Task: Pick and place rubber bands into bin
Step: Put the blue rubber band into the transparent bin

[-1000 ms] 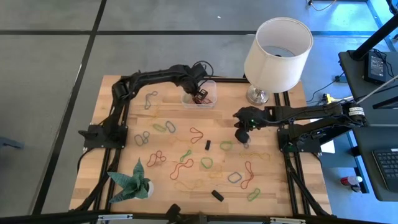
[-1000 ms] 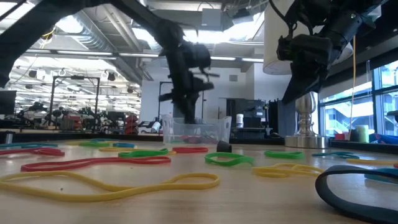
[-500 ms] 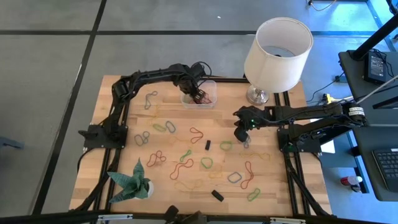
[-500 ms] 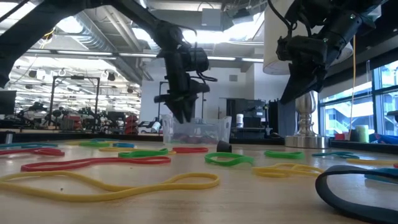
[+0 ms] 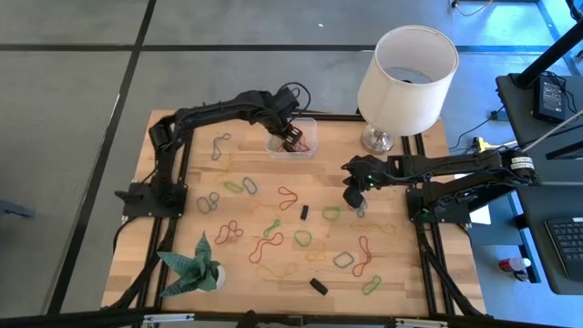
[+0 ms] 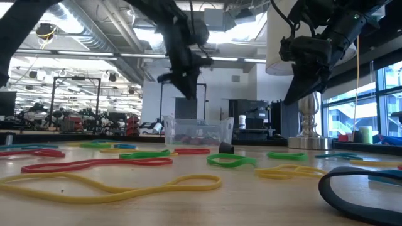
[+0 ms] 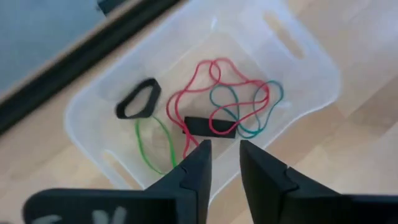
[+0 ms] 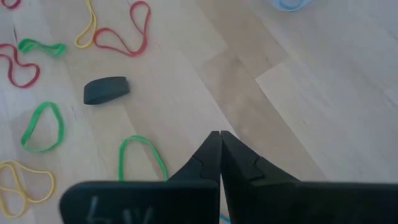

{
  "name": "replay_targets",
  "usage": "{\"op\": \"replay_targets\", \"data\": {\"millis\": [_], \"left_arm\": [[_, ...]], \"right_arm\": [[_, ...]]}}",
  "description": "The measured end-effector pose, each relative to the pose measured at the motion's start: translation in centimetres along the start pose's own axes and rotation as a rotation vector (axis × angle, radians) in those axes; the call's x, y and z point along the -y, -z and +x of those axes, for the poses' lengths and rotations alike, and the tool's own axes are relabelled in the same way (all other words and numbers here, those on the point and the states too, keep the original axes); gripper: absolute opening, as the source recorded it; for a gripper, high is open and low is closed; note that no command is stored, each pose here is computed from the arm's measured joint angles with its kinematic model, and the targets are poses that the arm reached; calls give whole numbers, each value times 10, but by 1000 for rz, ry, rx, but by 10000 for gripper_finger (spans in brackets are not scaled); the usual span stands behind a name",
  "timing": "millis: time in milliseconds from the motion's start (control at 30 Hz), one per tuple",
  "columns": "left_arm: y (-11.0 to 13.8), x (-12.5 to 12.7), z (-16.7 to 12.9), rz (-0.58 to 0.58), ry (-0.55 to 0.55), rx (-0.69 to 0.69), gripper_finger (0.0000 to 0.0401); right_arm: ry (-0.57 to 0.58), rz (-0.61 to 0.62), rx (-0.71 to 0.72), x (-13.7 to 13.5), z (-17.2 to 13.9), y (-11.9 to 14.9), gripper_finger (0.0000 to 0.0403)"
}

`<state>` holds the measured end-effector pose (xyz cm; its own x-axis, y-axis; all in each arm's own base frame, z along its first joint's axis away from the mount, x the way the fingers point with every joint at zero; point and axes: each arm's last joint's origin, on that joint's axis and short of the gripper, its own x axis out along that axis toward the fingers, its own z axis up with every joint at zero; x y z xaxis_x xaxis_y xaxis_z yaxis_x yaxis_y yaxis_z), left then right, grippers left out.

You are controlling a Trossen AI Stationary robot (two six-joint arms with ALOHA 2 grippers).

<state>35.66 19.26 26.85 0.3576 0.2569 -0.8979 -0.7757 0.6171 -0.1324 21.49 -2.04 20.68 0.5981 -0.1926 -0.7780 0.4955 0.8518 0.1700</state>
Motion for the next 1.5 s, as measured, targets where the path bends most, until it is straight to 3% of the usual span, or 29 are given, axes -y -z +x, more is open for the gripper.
{"op": "replay_targets", "data": {"millis": [233,533,1133,1500], "left_arm": [[8,13,-49,53,37,99,8],[30,25,-85,86,-8,118,2],[64,66,-95,214,4,79,2],[91,75,-77,271,4,-27,1]], "right_arm": [[5,-4,-11,0,0,1,6],[-8,-28,-19,-1,0,2,6],[-9,-28,-15,0,1,3,6],[-35,45,-128,9,15,31,6]]}}
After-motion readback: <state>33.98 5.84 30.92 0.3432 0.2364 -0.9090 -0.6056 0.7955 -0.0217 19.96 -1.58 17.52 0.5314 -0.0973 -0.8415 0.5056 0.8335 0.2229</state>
